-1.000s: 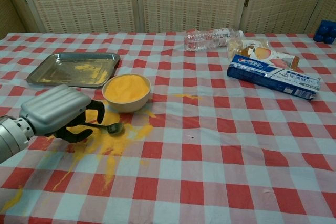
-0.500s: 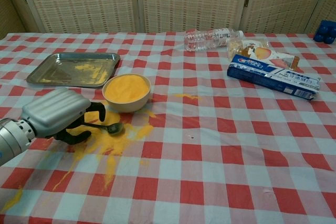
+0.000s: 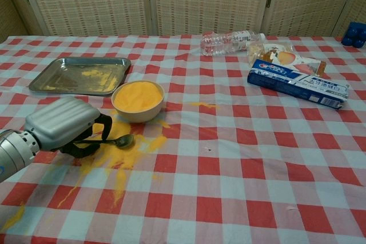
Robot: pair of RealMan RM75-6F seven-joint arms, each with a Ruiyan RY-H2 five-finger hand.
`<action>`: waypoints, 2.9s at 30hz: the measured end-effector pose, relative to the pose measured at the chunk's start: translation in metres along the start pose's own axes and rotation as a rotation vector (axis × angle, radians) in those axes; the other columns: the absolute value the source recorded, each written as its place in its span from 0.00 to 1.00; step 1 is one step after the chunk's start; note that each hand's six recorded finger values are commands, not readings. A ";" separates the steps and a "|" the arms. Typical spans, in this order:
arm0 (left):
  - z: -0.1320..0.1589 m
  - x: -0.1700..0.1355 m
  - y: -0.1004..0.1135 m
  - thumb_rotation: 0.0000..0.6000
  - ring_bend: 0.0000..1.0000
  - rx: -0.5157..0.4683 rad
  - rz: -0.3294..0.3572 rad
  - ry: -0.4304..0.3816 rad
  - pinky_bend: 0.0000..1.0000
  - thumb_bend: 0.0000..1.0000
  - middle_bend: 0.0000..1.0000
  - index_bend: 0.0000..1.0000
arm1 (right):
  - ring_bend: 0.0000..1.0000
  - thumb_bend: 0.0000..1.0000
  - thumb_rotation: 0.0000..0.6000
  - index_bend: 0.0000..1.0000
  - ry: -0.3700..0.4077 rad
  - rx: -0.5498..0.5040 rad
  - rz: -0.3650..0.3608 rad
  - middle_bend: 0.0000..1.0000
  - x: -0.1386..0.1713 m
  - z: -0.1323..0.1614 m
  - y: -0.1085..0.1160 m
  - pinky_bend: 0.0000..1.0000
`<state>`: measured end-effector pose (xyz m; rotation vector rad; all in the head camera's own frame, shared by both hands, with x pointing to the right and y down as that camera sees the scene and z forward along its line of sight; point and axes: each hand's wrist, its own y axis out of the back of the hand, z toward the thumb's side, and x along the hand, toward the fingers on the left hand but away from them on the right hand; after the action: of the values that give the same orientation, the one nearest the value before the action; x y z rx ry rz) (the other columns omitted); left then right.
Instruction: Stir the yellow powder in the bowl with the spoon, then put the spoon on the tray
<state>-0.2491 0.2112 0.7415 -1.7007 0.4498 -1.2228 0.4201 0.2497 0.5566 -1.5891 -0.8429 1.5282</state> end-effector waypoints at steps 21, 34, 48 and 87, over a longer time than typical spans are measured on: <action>-0.003 0.000 -0.001 1.00 1.00 0.001 0.003 0.016 1.00 0.42 1.00 0.60 | 0.00 0.04 1.00 0.00 0.000 0.001 0.000 0.00 0.001 0.000 0.000 0.00; -0.006 -0.002 -0.002 1.00 1.00 0.007 -0.003 0.021 1.00 0.42 1.00 0.61 | 0.00 0.04 1.00 0.00 0.002 0.004 0.005 0.00 0.001 0.002 -0.001 0.00; -0.007 -0.007 0.009 1.00 1.00 -0.059 0.044 0.038 1.00 0.65 1.00 0.76 | 0.00 0.05 1.00 0.00 0.003 0.005 0.007 0.00 0.001 0.002 -0.001 0.00; -0.008 0.076 0.078 1.00 1.00 0.080 0.117 0.252 1.00 0.63 1.00 0.80 | 0.00 0.04 1.00 0.00 -0.015 -0.006 0.040 0.00 -0.008 -0.004 -0.005 0.00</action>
<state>-0.2060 0.1146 0.7154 -1.4380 0.6341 -1.3561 0.4240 0.2451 0.5646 -1.6096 -0.8290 1.5683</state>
